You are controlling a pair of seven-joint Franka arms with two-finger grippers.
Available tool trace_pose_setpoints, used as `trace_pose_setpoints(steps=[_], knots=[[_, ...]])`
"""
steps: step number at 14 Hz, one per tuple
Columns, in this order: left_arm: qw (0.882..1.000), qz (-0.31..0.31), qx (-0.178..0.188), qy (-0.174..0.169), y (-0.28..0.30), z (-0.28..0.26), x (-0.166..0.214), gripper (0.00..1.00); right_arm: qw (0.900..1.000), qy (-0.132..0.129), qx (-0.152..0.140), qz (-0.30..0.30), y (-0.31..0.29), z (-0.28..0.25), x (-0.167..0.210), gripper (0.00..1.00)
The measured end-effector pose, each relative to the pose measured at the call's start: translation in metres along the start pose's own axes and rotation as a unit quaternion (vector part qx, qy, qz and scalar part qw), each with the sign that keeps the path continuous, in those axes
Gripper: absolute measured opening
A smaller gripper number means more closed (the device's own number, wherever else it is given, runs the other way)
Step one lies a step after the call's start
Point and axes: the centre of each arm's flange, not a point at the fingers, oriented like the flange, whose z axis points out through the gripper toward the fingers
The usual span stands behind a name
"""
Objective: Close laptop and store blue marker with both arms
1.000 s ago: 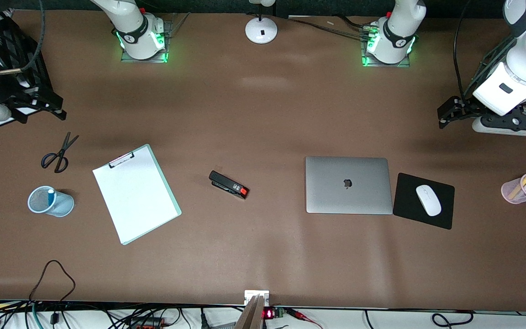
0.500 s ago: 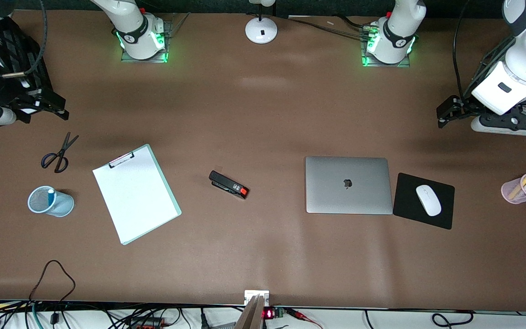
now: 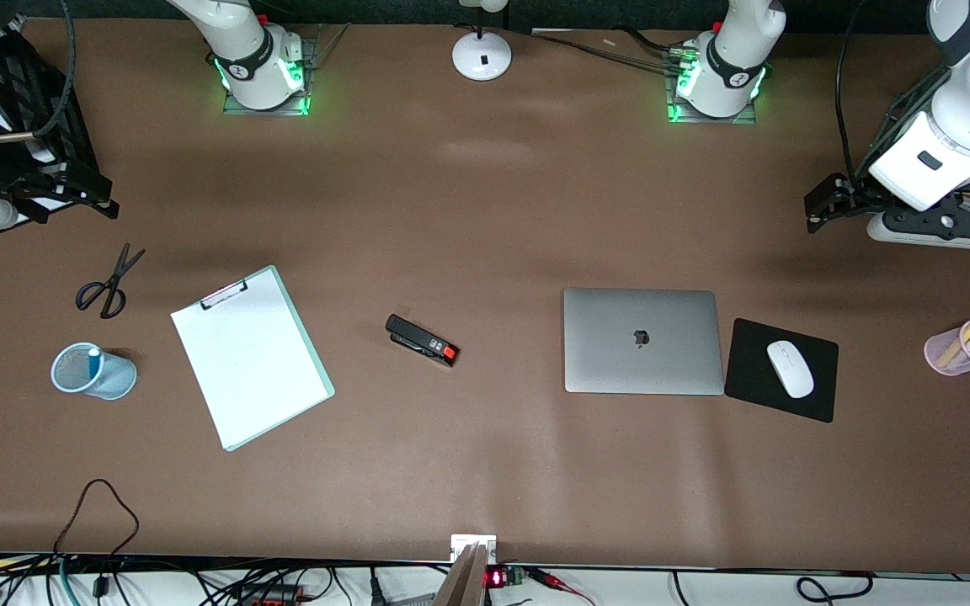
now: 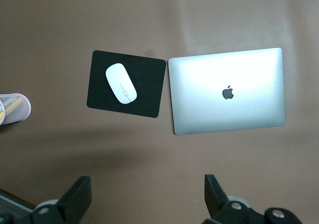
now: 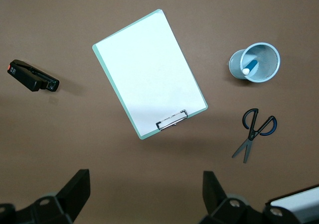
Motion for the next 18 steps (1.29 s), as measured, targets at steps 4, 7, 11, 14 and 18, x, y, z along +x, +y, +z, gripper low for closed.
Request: trace_pose_setpoints(steps=[4, 7, 11, 14, 18], knots=[[1.0, 0.0, 0.0, -0.001, 0.0001, -0.0001, -0.0002, 1.0, 1.0, 0.0, 0.0, 0.0, 0.0005, -0.0004, 0.0, 1.0], [1.0, 0.0, 0.0, -0.001, 0.0001, 0.0, -0.0002, 1.0, 1.0, 0.001, 0.0, 0.001, 0.0008, -0.0008, 0.0001, 1.0], [1.0, 0.0, 0.0, -0.002, 0.0, 0.0001, -0.0004, 1.0, 1.0, 0.003, -0.003, 0.002, 0.0025, -0.0028, 0.0002, 1.0], [1.0, 0.0, 0.0, -0.002, 0.0, 0.0001, -0.0004, 1.0, 1.0, 0.001, -0.02, 0.016, 0.0067, -0.0021, 0.0003, 1.0], [1.0, 0.0, 0.0, -0.002, 0.0, 0.0001, -0.0005, 1.0, 0.999, 0.0, -0.026, 0.021, 0.008, -0.0014, 0.0004, 1.0]])
